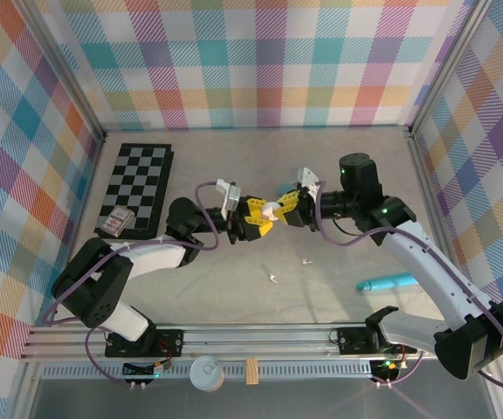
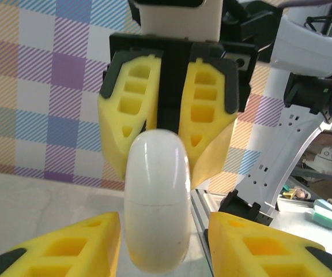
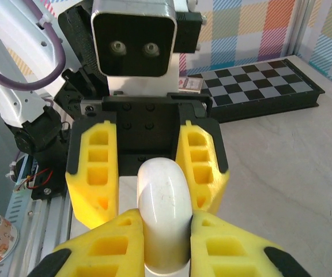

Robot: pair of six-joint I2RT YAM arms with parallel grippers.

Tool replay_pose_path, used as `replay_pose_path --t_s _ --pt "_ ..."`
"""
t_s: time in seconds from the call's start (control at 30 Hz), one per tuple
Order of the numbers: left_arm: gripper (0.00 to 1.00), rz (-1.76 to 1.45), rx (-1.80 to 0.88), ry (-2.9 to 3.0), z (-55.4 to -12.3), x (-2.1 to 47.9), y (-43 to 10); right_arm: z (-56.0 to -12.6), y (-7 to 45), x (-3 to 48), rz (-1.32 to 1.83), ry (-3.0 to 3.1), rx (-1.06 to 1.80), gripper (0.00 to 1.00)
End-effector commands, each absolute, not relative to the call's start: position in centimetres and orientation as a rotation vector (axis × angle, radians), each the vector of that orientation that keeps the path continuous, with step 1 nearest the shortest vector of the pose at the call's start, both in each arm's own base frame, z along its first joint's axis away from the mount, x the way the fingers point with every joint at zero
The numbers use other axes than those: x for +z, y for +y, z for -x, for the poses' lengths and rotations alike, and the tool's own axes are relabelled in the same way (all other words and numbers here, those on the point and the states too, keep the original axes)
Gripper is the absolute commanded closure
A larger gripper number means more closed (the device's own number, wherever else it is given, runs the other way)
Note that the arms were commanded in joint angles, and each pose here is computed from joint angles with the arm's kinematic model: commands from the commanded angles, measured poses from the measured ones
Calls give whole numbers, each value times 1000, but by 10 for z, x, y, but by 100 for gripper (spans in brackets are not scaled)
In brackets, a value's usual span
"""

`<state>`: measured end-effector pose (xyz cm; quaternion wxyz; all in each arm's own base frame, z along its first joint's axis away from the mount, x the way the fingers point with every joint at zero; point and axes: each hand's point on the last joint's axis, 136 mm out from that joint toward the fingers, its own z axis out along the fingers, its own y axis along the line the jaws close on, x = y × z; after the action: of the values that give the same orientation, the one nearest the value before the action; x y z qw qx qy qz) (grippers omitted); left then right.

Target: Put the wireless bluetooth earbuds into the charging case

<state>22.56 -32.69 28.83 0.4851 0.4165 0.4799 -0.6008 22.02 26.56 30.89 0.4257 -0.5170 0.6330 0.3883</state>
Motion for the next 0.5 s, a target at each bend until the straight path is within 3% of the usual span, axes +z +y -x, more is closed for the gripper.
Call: replay_pose_path --t_s 0.0,0.47 --pt "57 -1030 -1445 1166 -229 283 -327 -218 266 313 1340 1568 936 82" --pt "60 -1036 -1454 1162 -228 281 -328 -219 272 309 1396 1592 943 82"
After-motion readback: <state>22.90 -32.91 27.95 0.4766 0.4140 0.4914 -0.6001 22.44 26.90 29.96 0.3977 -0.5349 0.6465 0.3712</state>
